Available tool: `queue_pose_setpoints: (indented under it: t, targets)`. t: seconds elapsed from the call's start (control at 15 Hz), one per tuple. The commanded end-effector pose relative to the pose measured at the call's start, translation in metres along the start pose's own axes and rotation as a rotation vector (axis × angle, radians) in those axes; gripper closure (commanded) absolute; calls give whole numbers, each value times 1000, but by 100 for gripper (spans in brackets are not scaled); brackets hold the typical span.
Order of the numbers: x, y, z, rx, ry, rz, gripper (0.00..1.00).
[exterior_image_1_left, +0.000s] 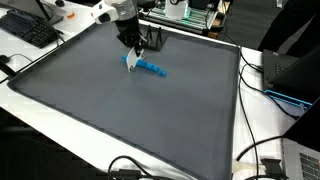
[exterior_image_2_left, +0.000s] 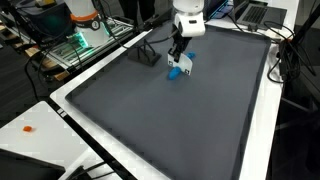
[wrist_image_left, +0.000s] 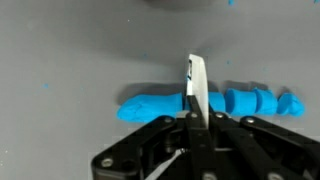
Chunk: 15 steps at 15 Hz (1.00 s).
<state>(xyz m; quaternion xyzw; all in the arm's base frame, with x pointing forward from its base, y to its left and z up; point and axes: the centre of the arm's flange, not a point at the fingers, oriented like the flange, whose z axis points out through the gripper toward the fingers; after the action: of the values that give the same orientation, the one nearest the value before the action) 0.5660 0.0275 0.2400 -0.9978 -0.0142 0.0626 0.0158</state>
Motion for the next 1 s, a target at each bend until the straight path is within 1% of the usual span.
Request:
queue_pose_setpoints:
  t: [0.0, 0.2, 0.47, 0.73, 0.93]
  targets:
    - [-17, -4, 8, 20, -79, 44, 99]
    - [-18, -3, 3, 18, -79, 62, 99]
    - [-19, -2, -12, 18, -76, 88, 99]
    - [-21, -1, -33, 23, -55, 102, 99]
    - [-24, -1, -50, 49, -42, 130, 99]
